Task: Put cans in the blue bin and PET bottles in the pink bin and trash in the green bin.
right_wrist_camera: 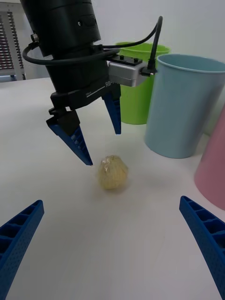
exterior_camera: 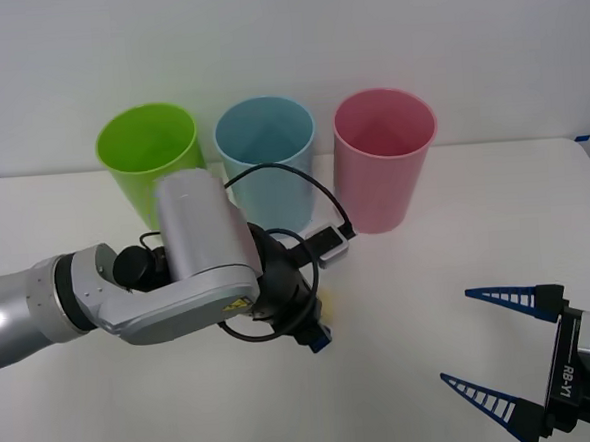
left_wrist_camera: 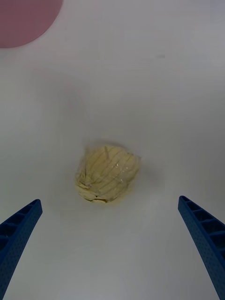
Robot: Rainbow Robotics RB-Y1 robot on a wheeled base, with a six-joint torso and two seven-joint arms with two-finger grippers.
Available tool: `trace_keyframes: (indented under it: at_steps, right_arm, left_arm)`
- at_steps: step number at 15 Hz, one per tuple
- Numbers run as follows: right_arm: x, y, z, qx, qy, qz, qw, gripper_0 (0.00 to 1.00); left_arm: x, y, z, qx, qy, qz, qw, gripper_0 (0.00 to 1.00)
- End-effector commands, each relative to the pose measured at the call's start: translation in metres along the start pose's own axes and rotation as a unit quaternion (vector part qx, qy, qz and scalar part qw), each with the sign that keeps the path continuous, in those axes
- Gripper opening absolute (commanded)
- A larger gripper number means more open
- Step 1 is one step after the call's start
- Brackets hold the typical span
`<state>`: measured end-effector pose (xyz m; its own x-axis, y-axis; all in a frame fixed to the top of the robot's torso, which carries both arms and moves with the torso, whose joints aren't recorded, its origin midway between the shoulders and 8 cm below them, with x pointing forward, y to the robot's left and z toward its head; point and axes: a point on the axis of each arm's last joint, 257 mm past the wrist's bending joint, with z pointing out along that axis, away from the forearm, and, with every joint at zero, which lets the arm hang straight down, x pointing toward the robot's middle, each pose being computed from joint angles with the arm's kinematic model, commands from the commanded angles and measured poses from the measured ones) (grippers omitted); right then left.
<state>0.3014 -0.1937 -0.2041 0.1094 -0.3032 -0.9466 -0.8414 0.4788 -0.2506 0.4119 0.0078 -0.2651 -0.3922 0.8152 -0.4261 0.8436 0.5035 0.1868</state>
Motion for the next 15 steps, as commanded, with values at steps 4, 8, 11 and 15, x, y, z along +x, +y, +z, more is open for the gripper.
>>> trace_keyframes:
  at_steps: [4, 8, 11, 15]
  right_arm:
    - [0.000, 0.000, 0.000, 0.000, 0.000, 0.000, 1.0000, 1.00]
    - [0.000, 0.000, 0.000, 0.000, 0.000, 0.000, 1.0000, 1.00]
    - [0.000, 0.000, 0.000, 0.000, 0.000, 0.000, 1.0000, 1.00]
    - [0.000, 0.000, 0.000, 0.000, 0.000, 0.000, 1.0000, 1.00]
  left_arm:
    - [0.002, 0.002, 0.017, -0.020, 0.019, 0.018, 0.9995, 1.00]
    - [0.001, 0.000, 0.031, -0.016, 0.032, 0.002, 0.9994, 1.00]
    - [-0.001, 0.002, 0.042, -0.019, 0.035, -0.009, 0.9992, 1.00]
    - [0.001, -0.005, 0.049, -0.012, 0.038, -0.015, 0.9991, 1.00]
